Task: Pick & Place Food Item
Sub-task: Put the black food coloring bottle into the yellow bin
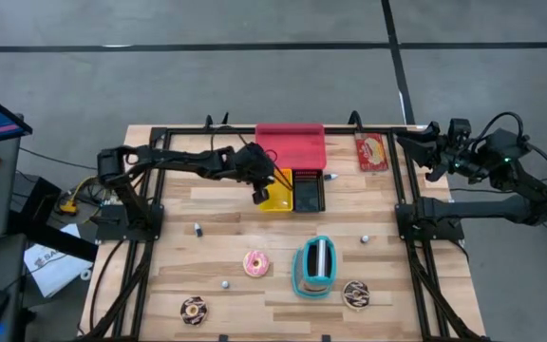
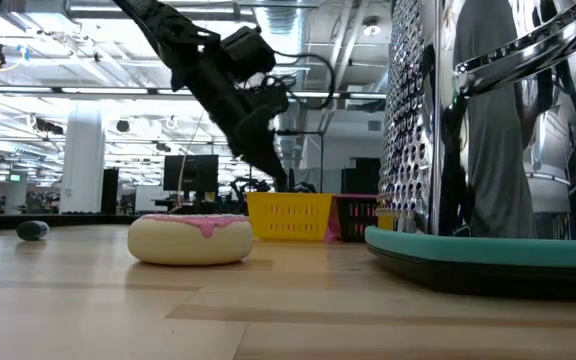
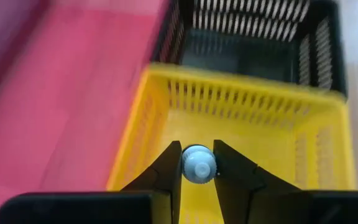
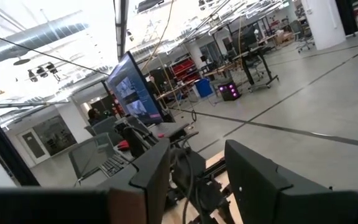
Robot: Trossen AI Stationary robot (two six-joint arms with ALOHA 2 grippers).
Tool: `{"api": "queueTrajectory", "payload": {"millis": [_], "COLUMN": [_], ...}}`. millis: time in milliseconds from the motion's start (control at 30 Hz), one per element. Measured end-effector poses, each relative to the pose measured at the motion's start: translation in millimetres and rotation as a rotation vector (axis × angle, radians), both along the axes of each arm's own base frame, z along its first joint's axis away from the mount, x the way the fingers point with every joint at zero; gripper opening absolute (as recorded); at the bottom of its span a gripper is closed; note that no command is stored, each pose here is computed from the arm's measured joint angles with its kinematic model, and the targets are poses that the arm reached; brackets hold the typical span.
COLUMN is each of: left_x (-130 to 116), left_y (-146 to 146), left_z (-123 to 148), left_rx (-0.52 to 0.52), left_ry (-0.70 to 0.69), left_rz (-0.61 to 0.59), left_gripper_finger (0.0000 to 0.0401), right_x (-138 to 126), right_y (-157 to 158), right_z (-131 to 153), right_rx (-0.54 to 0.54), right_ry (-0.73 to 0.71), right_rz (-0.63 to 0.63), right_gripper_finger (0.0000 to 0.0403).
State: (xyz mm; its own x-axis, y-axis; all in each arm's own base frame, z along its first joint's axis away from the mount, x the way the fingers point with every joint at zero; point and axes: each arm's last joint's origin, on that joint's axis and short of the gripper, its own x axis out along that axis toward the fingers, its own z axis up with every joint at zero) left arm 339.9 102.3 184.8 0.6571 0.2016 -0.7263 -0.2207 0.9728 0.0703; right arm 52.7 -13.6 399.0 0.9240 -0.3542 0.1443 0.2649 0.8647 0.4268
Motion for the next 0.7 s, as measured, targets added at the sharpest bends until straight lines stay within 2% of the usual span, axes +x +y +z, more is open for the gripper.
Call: {"api": "queueTrajectory", "payload": {"millis": [367, 700], "left_x": [-6.3, -6.9], "left_y": [3.9, 9.0], "left_z": [-9.3, -8.3], "left_rx": [0.052, 0.074], "left_ry": [0.103, 0.096], "left_rz": [0.014, 0.029], "left_gripper_finger": [0.0072, 0.0082], "right_x": [0.2, 0.3], "right_y": [0.1, 0.2], "right_z": [0.0, 0.0], "right_rx": [0.004, 0.0], "right_ry": [-0.001, 0.0], "right_rz": [0.004, 0.006], "right_gripper_finger": [0.0147, 0.0147]}}
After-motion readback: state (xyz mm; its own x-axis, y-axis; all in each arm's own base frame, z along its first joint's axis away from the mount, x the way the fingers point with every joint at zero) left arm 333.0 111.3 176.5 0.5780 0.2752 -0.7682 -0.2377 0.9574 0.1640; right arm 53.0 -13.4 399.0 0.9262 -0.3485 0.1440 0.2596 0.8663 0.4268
